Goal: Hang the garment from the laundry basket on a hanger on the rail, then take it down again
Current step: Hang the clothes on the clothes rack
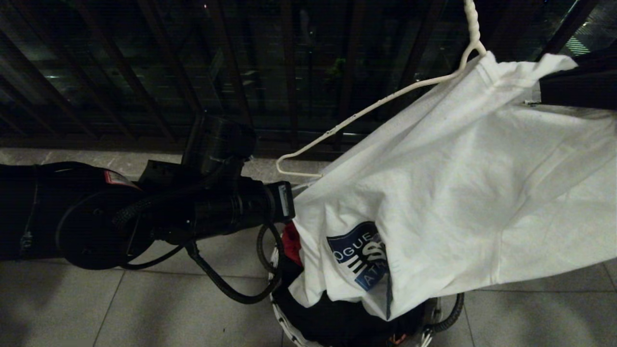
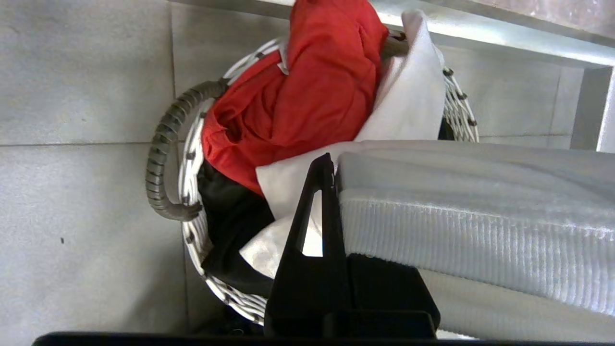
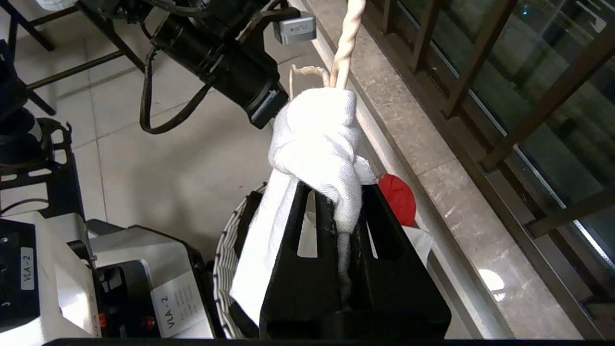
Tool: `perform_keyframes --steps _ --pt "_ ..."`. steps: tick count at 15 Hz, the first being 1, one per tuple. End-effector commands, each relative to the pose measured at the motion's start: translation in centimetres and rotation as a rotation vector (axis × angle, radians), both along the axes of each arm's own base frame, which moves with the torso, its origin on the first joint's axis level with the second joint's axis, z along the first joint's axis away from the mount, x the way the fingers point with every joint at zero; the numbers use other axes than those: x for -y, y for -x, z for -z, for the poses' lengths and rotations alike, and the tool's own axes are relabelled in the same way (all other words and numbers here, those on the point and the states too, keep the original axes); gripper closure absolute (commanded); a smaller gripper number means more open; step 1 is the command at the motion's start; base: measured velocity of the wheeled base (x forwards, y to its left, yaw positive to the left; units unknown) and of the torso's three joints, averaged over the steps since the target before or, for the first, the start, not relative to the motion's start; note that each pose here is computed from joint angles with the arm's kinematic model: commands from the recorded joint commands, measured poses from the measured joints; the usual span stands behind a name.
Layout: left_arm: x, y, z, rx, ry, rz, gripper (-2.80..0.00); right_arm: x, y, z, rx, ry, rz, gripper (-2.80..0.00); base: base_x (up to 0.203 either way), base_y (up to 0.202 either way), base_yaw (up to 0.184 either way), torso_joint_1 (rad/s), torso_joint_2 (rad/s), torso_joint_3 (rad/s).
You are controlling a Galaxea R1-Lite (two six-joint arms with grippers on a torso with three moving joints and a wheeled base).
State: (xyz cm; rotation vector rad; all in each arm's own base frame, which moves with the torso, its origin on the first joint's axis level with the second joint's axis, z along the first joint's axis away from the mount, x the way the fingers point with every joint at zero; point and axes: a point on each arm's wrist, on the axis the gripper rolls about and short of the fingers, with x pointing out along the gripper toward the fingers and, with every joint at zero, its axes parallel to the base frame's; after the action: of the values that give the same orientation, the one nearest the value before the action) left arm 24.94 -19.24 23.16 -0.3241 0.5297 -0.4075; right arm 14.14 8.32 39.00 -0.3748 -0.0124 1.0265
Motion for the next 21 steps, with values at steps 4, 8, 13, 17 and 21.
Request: perform_keyframes --steps 4,8,13,17,21 --pt "-0.7 -0.6 -0.4 0.012 0.01 -0.029 0.0 0.2 0.0 0.3 -0.005 0.008 0.004 0.0 0.0 0.0 0.0 0.0 0.0 0.0" --pt "-1.2 -0.9 -0.8 0.027 0.007 -0.045 0.0 0.1 0.0 0.5 -0.012 0.013 0.005 0.0 0.0 0.0 0.0 0.0 0.0 0.0" --pt "-1.6 -1.2 -1.0 0.036 0.01 -0.061 0.0 0.2 0.1 1.0 -0.019 0.023 0.002 0.0 0.0 0.0 0.0 0.0 0.0 0.0" --pt "-1.8 -1.0 -1.5 0.048 0.019 -0.062 0.0 0.0 -0.2 1.6 -0.034 0.043 0.0 0.0 0.0 0.0 0.0 0.0 0.0 0.0" --pt "-2.4 0.0 -2.9 0.084 0.044 -0.056 0.0 -0.4 -1.1 2.5 -0.048 0.073 -0.006 0.0 0.0 0.0 0.0 0.0 0.0 0.0"
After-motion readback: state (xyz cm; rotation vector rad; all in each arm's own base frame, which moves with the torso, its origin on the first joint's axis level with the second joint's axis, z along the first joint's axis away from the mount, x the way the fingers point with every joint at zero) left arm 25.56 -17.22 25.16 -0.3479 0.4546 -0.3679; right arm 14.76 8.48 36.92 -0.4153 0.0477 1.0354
